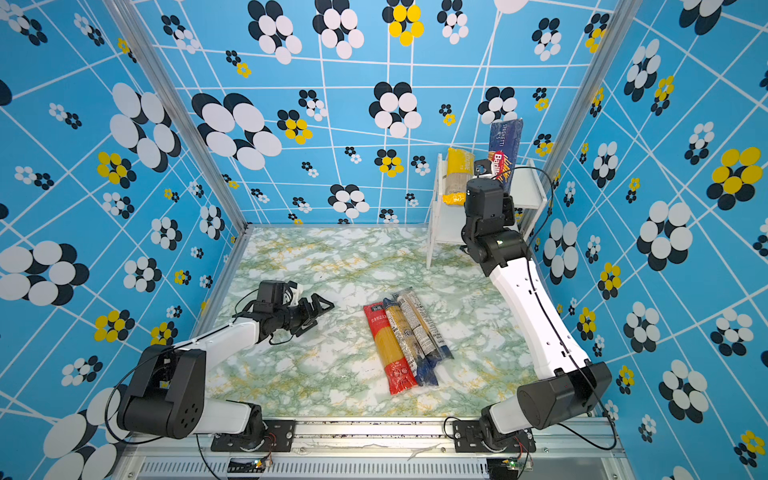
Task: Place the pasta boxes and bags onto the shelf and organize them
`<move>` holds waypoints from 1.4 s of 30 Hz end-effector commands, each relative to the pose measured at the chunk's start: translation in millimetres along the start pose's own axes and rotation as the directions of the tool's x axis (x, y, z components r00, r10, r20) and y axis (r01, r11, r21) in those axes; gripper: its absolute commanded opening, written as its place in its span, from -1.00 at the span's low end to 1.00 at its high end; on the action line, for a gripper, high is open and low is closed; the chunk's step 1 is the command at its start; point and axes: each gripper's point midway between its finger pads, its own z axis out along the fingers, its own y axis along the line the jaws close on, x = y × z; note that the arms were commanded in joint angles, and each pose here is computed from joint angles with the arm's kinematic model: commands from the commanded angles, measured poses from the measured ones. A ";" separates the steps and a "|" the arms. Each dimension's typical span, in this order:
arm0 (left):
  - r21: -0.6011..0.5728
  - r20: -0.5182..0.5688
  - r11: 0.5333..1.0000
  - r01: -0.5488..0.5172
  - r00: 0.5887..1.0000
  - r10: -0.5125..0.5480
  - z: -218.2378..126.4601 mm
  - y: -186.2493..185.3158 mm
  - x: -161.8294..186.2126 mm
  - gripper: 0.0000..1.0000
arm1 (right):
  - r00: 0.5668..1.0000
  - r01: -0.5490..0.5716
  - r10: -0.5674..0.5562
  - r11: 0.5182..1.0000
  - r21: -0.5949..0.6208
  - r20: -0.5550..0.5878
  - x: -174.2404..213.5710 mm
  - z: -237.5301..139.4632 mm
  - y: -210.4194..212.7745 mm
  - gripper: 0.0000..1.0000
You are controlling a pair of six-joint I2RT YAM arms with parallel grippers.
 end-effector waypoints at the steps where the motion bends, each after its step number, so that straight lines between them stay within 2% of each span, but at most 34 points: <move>1: 0.016 0.008 0.999 -0.029 1.000 0.029 0.4 -4.8 -7.8 0.98 | 0.978 -0.167 0.154 0.982 0.087 0.139 -43.5 -12.1 -38.1 -1.00; 29: 0.012 0.005 1.000 -0.021 1.000 0.021 2.5 -2.3 -7.3 0.99 | 0.995 -0.098 0.096 0.991 0.090 0.025 -29.3 7.9 -29.3 -1.00; 42: 0.010 0.006 1.000 -0.021 1.000 0.021 2.2 -0.9 -6.4 0.98 | 0.990 -0.143 0.142 0.989 0.039 0.011 -30.2 14.1 -28.1 -1.00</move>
